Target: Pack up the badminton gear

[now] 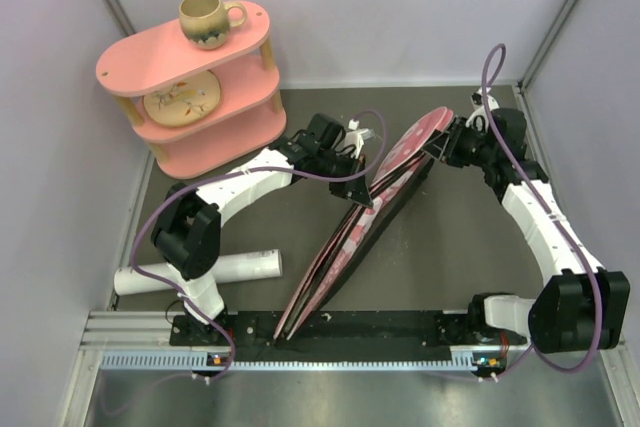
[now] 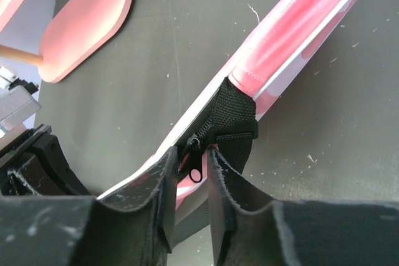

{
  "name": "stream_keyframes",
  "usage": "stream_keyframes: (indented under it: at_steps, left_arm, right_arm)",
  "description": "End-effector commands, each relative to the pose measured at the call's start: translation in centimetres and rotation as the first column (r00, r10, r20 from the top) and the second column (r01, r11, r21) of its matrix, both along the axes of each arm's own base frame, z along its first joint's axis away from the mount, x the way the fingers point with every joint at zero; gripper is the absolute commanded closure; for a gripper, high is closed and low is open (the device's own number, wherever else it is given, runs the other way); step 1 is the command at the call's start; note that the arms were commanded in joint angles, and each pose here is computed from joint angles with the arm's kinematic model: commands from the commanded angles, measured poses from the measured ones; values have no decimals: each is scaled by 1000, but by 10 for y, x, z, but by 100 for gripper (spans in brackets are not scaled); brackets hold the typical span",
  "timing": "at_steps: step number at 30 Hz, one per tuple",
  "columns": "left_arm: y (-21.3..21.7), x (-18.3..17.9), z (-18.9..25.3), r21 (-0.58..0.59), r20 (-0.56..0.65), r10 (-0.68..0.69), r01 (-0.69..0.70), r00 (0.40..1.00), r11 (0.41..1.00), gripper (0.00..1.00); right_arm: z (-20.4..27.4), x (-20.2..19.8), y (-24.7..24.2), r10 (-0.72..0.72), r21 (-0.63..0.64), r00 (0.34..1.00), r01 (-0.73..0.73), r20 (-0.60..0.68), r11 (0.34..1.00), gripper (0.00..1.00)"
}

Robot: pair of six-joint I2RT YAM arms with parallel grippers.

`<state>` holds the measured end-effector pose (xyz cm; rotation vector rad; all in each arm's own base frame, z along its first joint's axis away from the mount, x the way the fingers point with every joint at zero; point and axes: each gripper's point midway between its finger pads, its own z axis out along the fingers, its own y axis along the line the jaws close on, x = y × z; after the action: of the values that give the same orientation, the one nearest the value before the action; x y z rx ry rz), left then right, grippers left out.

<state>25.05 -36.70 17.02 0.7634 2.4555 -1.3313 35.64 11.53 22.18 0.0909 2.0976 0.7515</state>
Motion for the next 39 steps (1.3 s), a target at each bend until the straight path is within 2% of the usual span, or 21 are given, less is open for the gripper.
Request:
stream_keyframes:
  at_steps: [1, 5, 14, 18, 25, 27, 29, 39]
  left_arm:
    - [-8, 4, 23, -77, 49, -22, 26, 999, 997, 100]
    - [-8, 4, 24, -79, 48, -22, 26, 999, 997, 100]
    - [-8, 2, 24, -80, 46, -26, 30, 999, 996, 100]
    - [-7, 3, 26, -83, 50, -25, 29, 998, 996, 100]
    - [-7, 2, 25, -80, 49, -26, 30, 998, 996, 100]
    - [-7, 2, 24, -80, 47, -25, 29, 999, 996, 100]
    - [-7, 3, 24, -80, 47, -24, 27, 999, 996, 100]
    - [-12, 7, 26, -93, 40, -7, 11, 999, 996, 100]
  right_arm:
    - [23, -4, -2, 39, 75, 998, -43, 43, 996, 73]
    - [25, 7, -9, 42, 91, 998, -46, 39, 995, 65]
    - [41, 5, -8, 52, 98, 996, -60, 79, 993, 69]
    - [43, 4, -9, 52, 98, 995, -60, 83, 993, 84]
    - [45, -1, -9, 55, 93, 995, -63, 83, 994, 83]
    - [47, 0, -10, 52, 85, 995, -60, 89, 995, 88]
    - [47, -1, -10, 51, 81, 995, -58, 86, 995, 100]
    - [34, -14, -3, 47, 109, 999, -48, 13, 993, 100]
